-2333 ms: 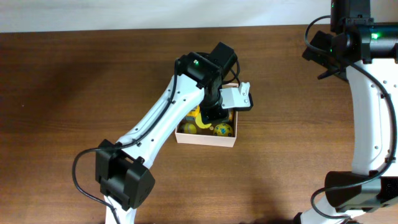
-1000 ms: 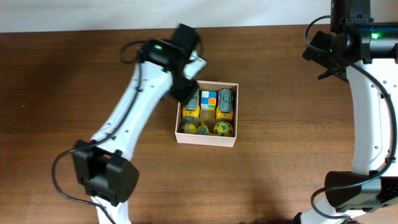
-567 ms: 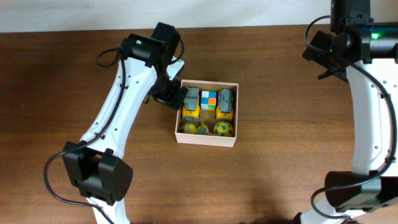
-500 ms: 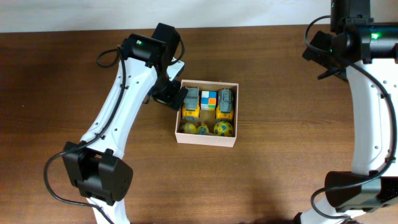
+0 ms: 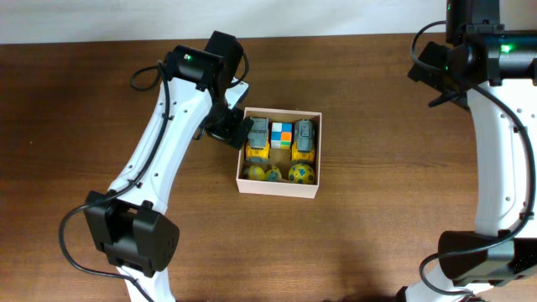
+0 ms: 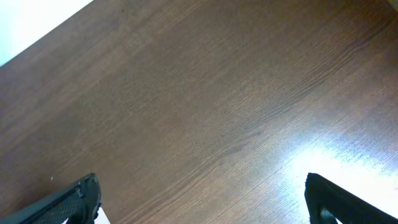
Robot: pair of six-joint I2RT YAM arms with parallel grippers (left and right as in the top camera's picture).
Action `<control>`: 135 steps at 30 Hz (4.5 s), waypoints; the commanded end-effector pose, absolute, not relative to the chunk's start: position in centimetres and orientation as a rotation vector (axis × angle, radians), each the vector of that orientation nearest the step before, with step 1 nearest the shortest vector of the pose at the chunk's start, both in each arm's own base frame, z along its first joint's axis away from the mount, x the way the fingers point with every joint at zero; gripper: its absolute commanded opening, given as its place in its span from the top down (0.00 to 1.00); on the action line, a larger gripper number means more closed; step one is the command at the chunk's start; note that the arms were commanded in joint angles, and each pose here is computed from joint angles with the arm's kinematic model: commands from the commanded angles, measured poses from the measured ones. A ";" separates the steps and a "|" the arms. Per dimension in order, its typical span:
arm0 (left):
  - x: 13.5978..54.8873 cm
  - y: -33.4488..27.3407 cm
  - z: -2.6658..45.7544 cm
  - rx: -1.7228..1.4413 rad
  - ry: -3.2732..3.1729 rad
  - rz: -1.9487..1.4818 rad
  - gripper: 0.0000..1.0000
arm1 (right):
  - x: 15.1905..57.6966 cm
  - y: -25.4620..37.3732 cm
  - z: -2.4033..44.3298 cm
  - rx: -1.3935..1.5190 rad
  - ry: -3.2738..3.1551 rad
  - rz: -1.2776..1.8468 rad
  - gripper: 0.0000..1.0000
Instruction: Pack container
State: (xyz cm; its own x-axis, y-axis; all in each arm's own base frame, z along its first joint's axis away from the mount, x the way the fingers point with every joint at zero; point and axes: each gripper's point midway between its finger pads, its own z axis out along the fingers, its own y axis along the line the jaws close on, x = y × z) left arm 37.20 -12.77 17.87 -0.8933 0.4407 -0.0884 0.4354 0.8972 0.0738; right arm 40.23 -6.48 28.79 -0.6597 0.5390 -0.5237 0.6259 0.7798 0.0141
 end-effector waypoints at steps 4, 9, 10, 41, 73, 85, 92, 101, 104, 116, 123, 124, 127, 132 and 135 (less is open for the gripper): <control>37.8 -12.6 19.7 0.637 2.900 0.085 0.01 | 40.2 -6.9 28.8 0.883 2.449 -0.247 0.01; 39.1 -12.3 20.5 0.592 2.841 0.070 0.01 | 40.2 -6.9 28.8 0.883 2.449 -0.247 0.01; 39.6 -12.3 20.9 0.578 2.815 0.061 0.01 | 40.2 -6.9 28.8 0.883 2.449 -0.247 0.01; 34.8 -3.8 34.4 0.192 1.862 -0.050 0.01 | 40.2 -6.9 28.8 0.883 2.449 -0.247 0.01; 24.4 -4.4 22.8 0.321 1.607 -0.040 0.01 | 40.2 -6.9 28.8 0.883 2.449 -0.247 0.01; 24.3 -4.0 18.7 0.303 1.504 -0.018 0.01 | 40.2 -6.9 28.8 0.883 2.449 -0.247 0.01; 24.3 -3.2 16.0 0.330 1.603 0.038 0.01 | 40.2 -6.9 28.8 0.883 2.449 -0.247 0.01; 24.4 -2.9 16.0 0.317 1.607 0.056 0.01 | 40.2 -6.9 28.8 0.883 2.449 -0.247 0.01; 24.4 -2.9 16.0 0.317 1.607 0.056 0.01 | 40.2 -6.9 28.8 0.883 2.449 -0.247 0.01; 24.4 -2.9 16.0 0.317 1.608 0.056 0.01 | 40.2 -6.9 28.8 0.883 2.449 -0.247 0.01; 24.4 -2.9 16.0 0.317 1.608 0.056 0.01 | 40.2 -6.9 28.8 0.883 2.449 -0.247 0.01; 24.4 -2.9 16.0 0.317 1.608 0.055 0.01 | 40.2 -6.9 28.8 0.883 2.449 -0.247 0.01; 24.4 -2.9 16.0 0.317 1.608 0.056 0.01 | 40.2 -6.9 28.8 0.883 2.449 -0.247 0.01; 24.4 -2.9 16.0 0.317 1.608 0.056 0.01 | 40.3 -6.5 28.8 0.871 2.453 -0.244 0.01; 24.4 -2.9 16.0 0.317 1.608 0.056 0.01 | 40.0 -5.5 29.7 0.839 2.439 -0.224 0.01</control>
State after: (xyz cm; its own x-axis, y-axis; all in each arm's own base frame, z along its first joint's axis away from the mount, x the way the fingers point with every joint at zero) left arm 24.36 -3.15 16.13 -0.0295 0.2213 -0.9748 0.1812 0.9602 0.2125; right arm 40.26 -6.25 28.79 -0.6627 0.5352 -0.5239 0.6216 0.7832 0.0138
